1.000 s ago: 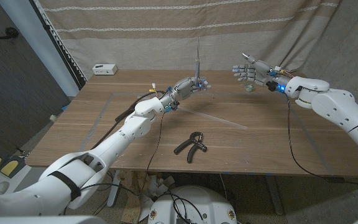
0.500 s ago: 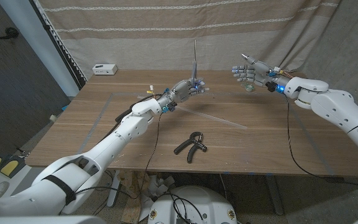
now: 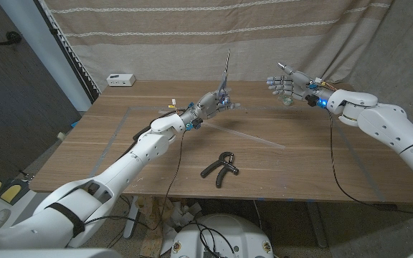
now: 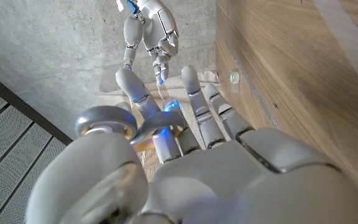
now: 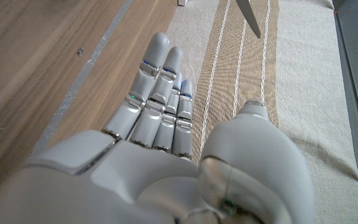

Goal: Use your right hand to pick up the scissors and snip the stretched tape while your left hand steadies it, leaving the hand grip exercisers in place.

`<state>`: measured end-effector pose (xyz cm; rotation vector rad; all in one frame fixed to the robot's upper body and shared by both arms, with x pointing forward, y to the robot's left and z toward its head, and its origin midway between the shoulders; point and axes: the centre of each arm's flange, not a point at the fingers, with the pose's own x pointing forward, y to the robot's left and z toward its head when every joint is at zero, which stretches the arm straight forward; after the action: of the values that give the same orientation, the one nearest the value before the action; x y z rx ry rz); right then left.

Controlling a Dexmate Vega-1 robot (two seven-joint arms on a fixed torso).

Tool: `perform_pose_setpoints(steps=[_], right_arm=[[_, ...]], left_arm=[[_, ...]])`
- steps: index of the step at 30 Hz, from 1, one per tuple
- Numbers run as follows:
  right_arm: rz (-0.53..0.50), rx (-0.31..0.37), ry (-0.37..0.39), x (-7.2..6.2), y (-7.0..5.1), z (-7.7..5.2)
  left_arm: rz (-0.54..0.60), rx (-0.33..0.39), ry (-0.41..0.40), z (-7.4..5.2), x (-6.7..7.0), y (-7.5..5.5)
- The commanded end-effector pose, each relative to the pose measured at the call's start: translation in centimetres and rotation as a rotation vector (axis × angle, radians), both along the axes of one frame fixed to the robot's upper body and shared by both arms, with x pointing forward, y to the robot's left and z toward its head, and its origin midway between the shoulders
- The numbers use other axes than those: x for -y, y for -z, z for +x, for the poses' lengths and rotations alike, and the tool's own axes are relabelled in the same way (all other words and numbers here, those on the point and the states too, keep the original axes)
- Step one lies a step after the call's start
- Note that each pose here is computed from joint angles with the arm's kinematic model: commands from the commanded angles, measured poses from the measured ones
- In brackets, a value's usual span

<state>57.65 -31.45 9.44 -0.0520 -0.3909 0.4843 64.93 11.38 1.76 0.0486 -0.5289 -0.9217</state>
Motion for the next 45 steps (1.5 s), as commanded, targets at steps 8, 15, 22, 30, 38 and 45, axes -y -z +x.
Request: perform_pose_setpoints(steps=[8, 15, 22, 30, 38, 45], right_arm=[[-0.014, 0.003, -0.003, -0.3, -0.4, -0.1], [-0.011, -0.006, -0.005, -0.3, -0.2, 0.0], [-0.017, 0.0, -0.009, -0.3, -0.3, 0.1], [-0.02, -0.004, -0.012, -0.4, -0.5, 0.2], [-0.019, -0.01, -0.019, -0.5, -0.2, 0.5], [-0.017, -0.015, -0.017, -0.5, -0.1, 0.7]], left_arm=[[-0.019, 0.003, -0.008, 0.3, 0.2, 0.0], [-0.002, 0.008, -0.001, 0.3, 0.2, 0.0], [-0.005, -0.019, -0.053, 0.1, -0.1, 0.2], [-0.005, -0.02, -0.084, -0.4, -0.5, -0.1], [0.014, -0.009, -0.149, -1.2, -1.6, -0.3], [0.008, -0.014, -0.169, -1.6, -2.4, 0.0]])
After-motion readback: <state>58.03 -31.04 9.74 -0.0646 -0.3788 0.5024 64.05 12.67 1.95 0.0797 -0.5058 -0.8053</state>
